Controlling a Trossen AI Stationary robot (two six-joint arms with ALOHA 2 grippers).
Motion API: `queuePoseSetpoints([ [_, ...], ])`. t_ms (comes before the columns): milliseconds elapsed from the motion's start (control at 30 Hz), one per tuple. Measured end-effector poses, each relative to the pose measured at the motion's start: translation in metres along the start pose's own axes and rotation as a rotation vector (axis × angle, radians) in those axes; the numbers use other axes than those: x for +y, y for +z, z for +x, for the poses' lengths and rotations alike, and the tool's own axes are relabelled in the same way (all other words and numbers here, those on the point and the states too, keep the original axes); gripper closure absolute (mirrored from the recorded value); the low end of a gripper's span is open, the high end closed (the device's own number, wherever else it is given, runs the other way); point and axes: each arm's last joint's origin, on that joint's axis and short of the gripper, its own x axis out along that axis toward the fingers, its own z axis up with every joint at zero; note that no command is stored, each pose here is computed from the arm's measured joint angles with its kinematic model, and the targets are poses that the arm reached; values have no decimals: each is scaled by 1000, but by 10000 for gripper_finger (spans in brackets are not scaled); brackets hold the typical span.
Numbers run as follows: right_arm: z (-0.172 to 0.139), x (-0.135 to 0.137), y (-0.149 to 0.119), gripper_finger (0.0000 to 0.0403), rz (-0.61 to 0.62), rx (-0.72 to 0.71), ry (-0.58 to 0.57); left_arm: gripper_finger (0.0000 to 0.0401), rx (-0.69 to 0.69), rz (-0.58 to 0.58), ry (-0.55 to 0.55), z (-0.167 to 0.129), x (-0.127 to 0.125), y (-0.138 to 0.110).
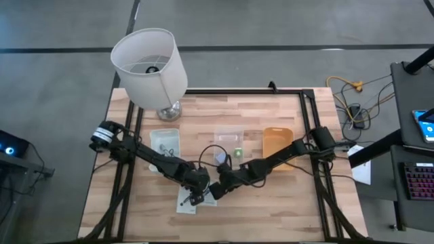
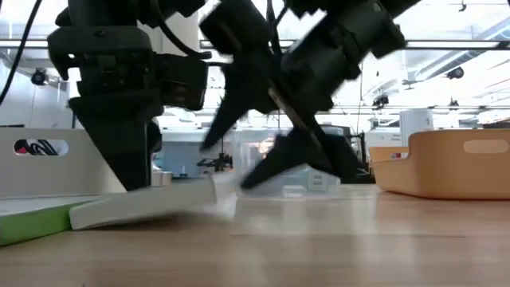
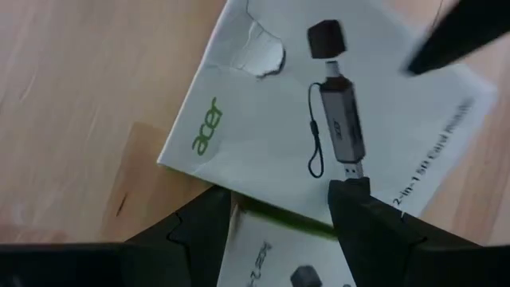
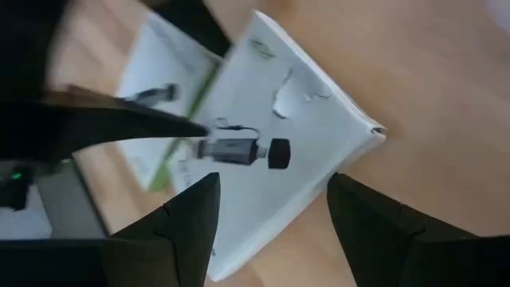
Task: Pick and place items into bin
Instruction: Put the right card reader box into the yellow bin
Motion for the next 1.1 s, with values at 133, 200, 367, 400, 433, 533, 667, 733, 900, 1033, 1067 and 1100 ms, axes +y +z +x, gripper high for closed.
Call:
queuePoseSetpoints([
  [133,-11,12,4,187,-33,-25,33,205,-3,14,2,-4,0,0],
  [200,-15,15,5,187,-42,-41,40,205,-17,22,7,-5,0,1],
  [367,-21,20,11,188,-54,-107,71,205,-75,27,31,-9,0,3],
  [400,-21,21,11,188,-58,-111,72,205,-86,25,38,-9,0,4],
  [433,-21,21,11,188,-55,-115,70,205,-103,24,48,-9,0,5],
  [533,-18,19,9,188,-57,-107,62,205,-144,19,72,-10,0,8],
  [667,-17,17,10,188,-56,-107,52,205,-170,17,104,-10,1,8],
  [733,-17,17,10,188,-58,-107,53,205,-179,18,113,-10,1,8],
  [900,-18,15,8,188,-66,-88,6,205,-174,18,114,-11,1,8],
  [1033,-19,8,7,188,-79,-57,-99,206,-187,19,97,-16,-1,9],
  [1067,-20,7,7,188,-87,-51,-119,205,-196,18,89,-17,-2,10],
  [1100,-20,7,6,189,-92,-47,-131,206,-207,18,80,-18,-3,11],
])
